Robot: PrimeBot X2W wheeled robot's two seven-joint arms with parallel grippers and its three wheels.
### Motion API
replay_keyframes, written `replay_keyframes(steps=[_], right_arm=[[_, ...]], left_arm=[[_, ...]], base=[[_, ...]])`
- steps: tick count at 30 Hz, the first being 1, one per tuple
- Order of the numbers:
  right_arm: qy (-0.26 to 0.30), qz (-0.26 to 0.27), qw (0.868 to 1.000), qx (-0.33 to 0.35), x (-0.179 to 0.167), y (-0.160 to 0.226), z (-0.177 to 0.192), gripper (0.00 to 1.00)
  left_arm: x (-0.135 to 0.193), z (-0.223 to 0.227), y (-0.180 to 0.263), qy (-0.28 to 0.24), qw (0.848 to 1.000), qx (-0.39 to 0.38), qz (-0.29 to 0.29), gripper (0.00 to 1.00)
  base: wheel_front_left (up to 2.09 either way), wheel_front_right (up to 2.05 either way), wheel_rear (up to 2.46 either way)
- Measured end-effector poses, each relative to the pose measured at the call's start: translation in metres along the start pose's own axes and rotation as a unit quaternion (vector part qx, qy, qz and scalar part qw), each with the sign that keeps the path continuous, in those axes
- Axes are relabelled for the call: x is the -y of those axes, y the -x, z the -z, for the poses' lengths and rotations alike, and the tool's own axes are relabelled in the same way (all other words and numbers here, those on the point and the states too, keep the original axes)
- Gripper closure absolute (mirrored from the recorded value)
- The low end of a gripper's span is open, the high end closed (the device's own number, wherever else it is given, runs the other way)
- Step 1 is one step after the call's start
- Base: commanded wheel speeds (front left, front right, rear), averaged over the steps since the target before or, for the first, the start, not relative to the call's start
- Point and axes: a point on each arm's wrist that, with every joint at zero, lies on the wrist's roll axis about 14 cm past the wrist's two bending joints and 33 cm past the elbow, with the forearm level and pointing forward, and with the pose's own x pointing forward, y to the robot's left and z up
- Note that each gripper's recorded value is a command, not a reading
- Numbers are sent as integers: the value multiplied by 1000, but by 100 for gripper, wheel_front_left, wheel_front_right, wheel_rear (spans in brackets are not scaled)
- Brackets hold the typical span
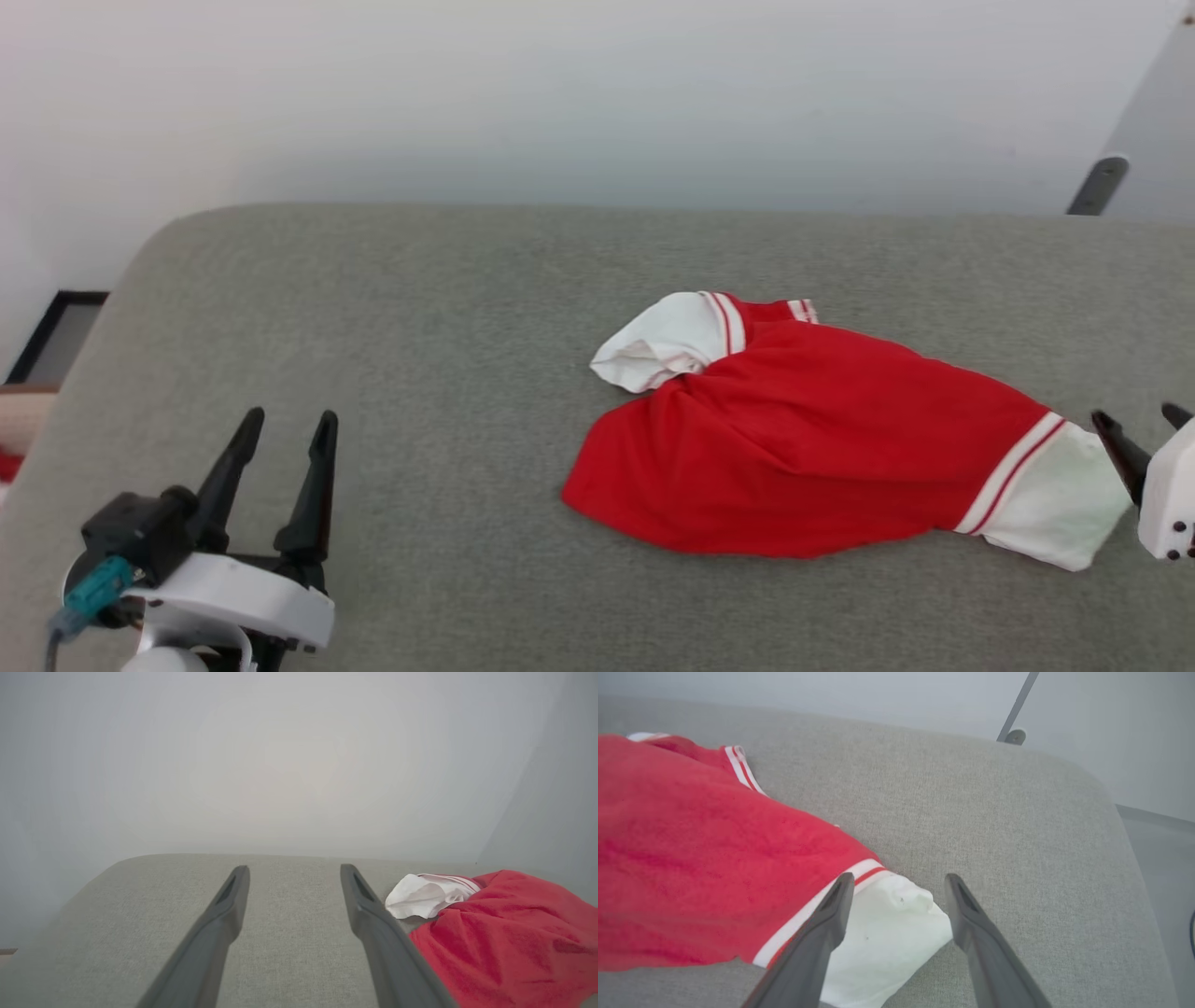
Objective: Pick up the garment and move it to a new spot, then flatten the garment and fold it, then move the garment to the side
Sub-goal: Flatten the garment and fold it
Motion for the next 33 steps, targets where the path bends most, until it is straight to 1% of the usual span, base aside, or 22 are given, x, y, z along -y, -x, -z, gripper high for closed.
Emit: replay_keyframes(steps=[5,9,13,17,20,22,25,28,33], right_arm=[[-7,-7,998,67,-9,17,-16,0],[-12,-2,992,129,-13,34,-27,0],[-28,4,983,184,-20,51,-30,0],[-34,18,971,236,-22,70,-34,0],[-43,33,963,265,-20,82,-32,0],[-57,41,957,281,-21,88,-30,0],[-70,48,954,288,-24,94,-23,0],[-72,56,951,295,-23,99,-22,0],[-78,68,946,308,-23,103,-20,0]], left_arm=[[16,-7,-12,2,1000,2,30,0],[33,-9,-22,4,998,-3,57,0],[47,-12,-33,5,997,-9,83,0],[60,-16,-46,-2,994,-14,108,0],[72,-18,-55,4,992,-19,126,0],[79,-17,-61,2,990,-28,138,0],[91,-15,-72,0,986,-43,158,0],[105,-11,-84,3,981,-68,180,0],[125,-2,-106,-8,970,-118,212,0]], base=[[0,0,0],[0,0,0],[0,0,0],[0,0,0],[0,0,0],[0,0,0],[0,0,0],[0,0,0],[0,0,0]])
